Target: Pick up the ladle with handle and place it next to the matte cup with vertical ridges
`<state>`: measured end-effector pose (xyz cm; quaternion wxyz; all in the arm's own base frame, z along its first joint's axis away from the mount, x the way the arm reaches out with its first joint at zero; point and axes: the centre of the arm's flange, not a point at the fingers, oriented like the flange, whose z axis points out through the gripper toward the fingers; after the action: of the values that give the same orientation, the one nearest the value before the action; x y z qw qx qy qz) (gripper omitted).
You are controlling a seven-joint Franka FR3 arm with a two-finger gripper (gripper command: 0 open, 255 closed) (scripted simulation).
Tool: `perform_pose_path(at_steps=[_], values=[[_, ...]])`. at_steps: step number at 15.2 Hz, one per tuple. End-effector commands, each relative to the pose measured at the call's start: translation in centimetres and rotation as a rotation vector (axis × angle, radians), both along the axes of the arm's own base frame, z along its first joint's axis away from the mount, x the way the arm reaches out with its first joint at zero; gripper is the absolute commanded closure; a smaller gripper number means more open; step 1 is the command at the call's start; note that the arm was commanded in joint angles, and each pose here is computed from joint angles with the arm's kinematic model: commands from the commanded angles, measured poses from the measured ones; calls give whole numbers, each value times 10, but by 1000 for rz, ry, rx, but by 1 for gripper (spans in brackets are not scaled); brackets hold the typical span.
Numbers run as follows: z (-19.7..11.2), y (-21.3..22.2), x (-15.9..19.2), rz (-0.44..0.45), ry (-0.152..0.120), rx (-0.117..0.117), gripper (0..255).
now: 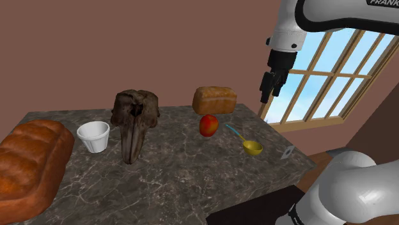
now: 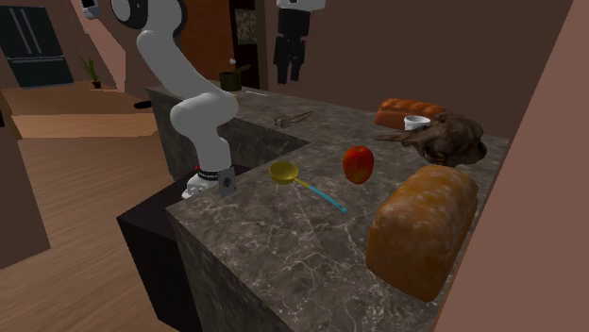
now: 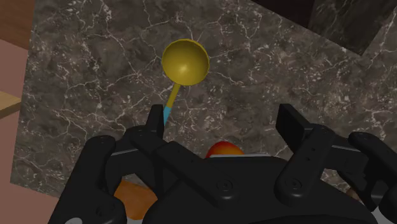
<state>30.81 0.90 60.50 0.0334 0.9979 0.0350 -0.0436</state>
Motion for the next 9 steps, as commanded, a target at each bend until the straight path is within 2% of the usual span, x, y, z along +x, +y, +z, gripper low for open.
perform_pose_path(at_steps=[1, 9], values=[[0, 0, 0, 0, 0, 0, 0], [-96, -49, 27, -175, -16, 95, 0]])
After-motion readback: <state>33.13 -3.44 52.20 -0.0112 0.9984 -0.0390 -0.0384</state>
